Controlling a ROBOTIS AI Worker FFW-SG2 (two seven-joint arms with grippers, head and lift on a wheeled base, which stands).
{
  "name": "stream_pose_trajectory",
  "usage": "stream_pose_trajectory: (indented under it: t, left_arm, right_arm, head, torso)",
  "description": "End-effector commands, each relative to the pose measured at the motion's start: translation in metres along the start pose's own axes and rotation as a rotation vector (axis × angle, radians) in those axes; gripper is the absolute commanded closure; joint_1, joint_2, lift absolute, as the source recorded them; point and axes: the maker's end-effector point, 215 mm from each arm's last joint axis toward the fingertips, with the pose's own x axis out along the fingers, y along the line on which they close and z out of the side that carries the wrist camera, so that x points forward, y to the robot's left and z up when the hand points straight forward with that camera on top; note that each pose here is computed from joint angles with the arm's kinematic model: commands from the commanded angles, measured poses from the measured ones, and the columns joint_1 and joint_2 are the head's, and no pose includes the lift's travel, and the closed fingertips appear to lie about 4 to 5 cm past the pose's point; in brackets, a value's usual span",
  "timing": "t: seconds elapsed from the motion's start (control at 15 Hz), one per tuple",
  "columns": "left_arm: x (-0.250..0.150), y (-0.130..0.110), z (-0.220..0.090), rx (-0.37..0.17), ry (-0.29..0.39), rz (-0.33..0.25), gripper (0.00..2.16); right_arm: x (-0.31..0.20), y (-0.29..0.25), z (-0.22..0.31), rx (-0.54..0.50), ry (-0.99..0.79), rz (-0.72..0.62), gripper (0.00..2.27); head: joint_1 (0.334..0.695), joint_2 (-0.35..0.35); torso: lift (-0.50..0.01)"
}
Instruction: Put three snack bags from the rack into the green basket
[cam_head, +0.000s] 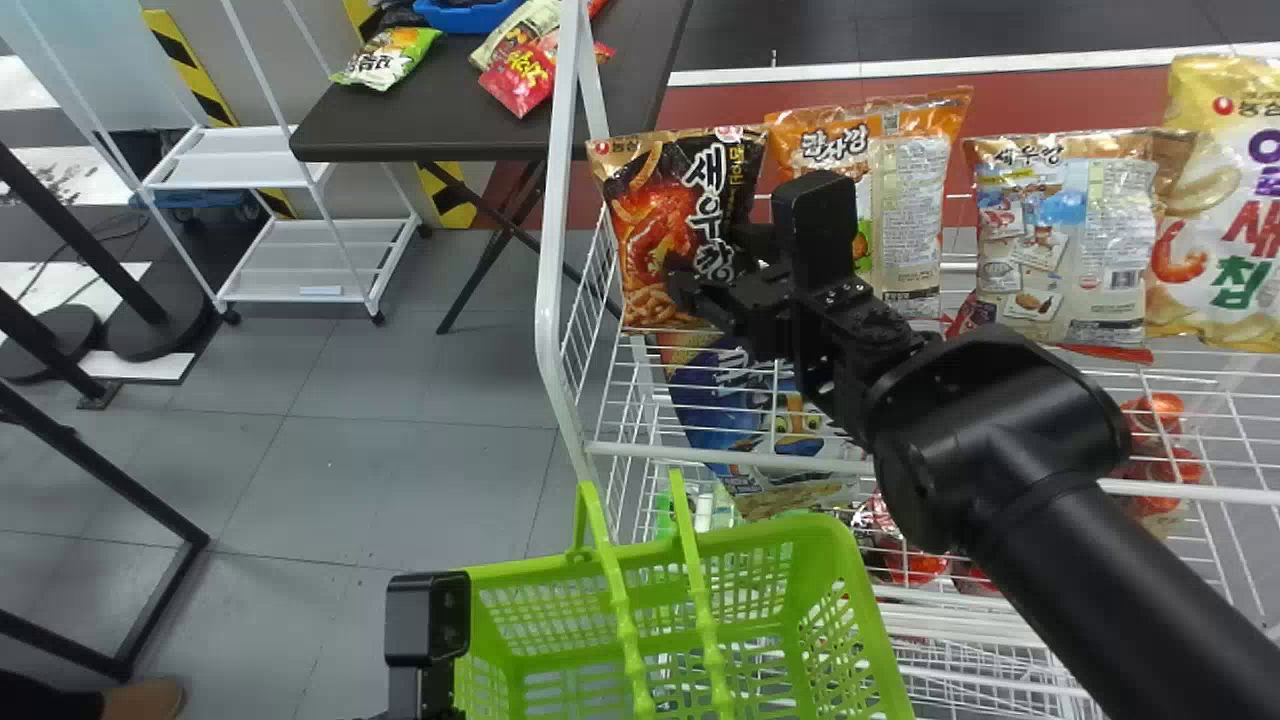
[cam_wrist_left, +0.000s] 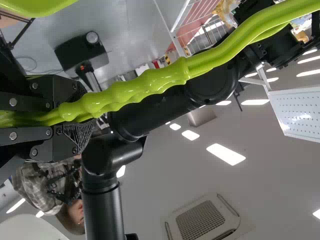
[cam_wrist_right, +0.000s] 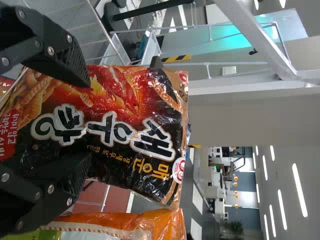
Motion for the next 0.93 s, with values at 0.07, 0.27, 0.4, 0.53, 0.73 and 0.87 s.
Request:
stream_pose_trajectory:
  t: [0.07,0.27,0.4,0.53,0.73,0.87]
  left_arm:
    - [-0.001,-0.002,-0.001,0.003,-0.002,0.003,2.15]
    - [-0.002,-0.003,-0.001,0.006,-0.002,0.006,2.15]
    - [-0.002,-0.003,0.000,0.006,-0.003,0.009,2.15]
    - [-0.002,-0.002,0.000,0.006,-0.003,0.010,2.15]
    - [-0.002,-0.002,-0.001,0.005,-0.004,0.012,2.15]
    - [-0.003,0.001,0.000,0.008,-0.003,0.019,2.15]
  right_arm:
    - [-0.001,0.004,-0.014,0.011,0.050,0.020,2.05]
    - [-0.009,0.016,-0.007,0.032,0.032,0.031,2.25]
    - [-0.018,0.025,-0.003,0.042,0.019,0.037,2.25]
    - [-0.033,0.011,-0.005,0.064,0.022,0.008,2.25]
    - [-0.062,-0.008,-0.007,0.045,0.014,-0.036,2.25]
    - [-0.085,-0.019,0.001,0.044,-0.018,-0.044,2.25]
  head:
    - [0.695,0.188]
    - [0.695,0.191]
    - [0.695,0.200]
    - [0.695,0.208]
    - [0.695,0.180]
    - [0.695,0.155]
  torso:
    - [0.000]
    - [0.000]
    - [0.000]
    - [0.000]
    - [0.000]
    - [0.000]
